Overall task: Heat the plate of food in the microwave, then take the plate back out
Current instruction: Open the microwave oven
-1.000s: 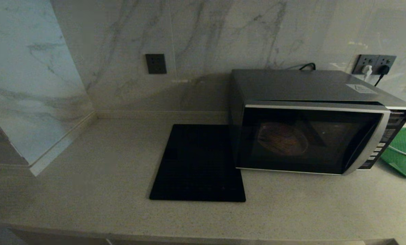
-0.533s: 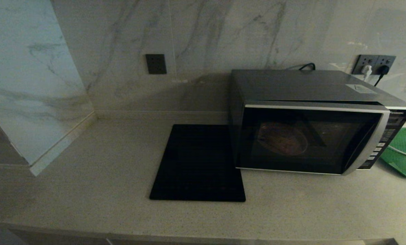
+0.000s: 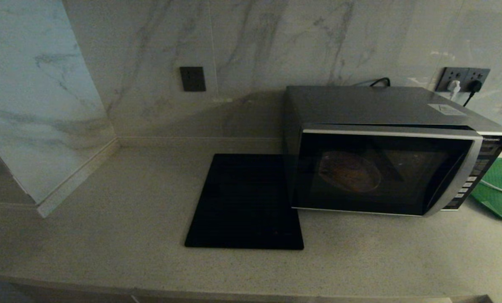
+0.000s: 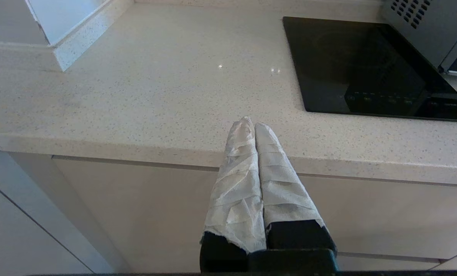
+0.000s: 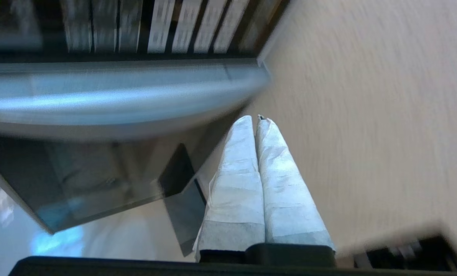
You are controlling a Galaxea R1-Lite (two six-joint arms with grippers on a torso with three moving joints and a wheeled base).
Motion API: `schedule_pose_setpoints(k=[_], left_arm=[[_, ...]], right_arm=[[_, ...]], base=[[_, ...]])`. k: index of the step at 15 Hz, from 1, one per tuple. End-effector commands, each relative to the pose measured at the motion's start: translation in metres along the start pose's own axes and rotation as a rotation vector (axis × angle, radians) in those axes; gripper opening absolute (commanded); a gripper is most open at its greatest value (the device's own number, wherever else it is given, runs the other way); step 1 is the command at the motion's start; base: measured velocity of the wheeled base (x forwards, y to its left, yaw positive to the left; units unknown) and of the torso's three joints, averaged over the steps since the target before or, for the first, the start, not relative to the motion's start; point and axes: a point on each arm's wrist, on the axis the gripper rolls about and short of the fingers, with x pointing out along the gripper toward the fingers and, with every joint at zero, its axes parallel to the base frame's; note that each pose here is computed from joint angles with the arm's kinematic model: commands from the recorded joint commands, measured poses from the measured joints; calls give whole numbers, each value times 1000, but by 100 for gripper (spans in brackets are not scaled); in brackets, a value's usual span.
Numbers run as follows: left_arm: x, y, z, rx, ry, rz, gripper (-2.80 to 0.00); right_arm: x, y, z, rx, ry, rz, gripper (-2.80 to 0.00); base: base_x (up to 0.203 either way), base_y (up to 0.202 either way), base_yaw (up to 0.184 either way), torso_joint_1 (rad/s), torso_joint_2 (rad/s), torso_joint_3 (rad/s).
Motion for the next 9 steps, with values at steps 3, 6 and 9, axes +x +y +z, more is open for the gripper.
schedule_pose_setpoints(k=[3, 6, 9], left_arm=[[0, 0, 0, 0, 0, 0, -280], [0, 0, 0, 0, 0, -1, -280], [0, 0, 0, 0, 0, -1, -280]], right_arm=[[49, -46, 17, -33, 57, 114, -280], [63, -49, 16, -61, 73, 130, -280], [85, -53, 10, -89, 106, 144, -280]], base=[[0, 0, 0, 0, 0, 0], [0, 0, 0, 0, 0, 0], [0, 0, 0, 0, 0, 0]])
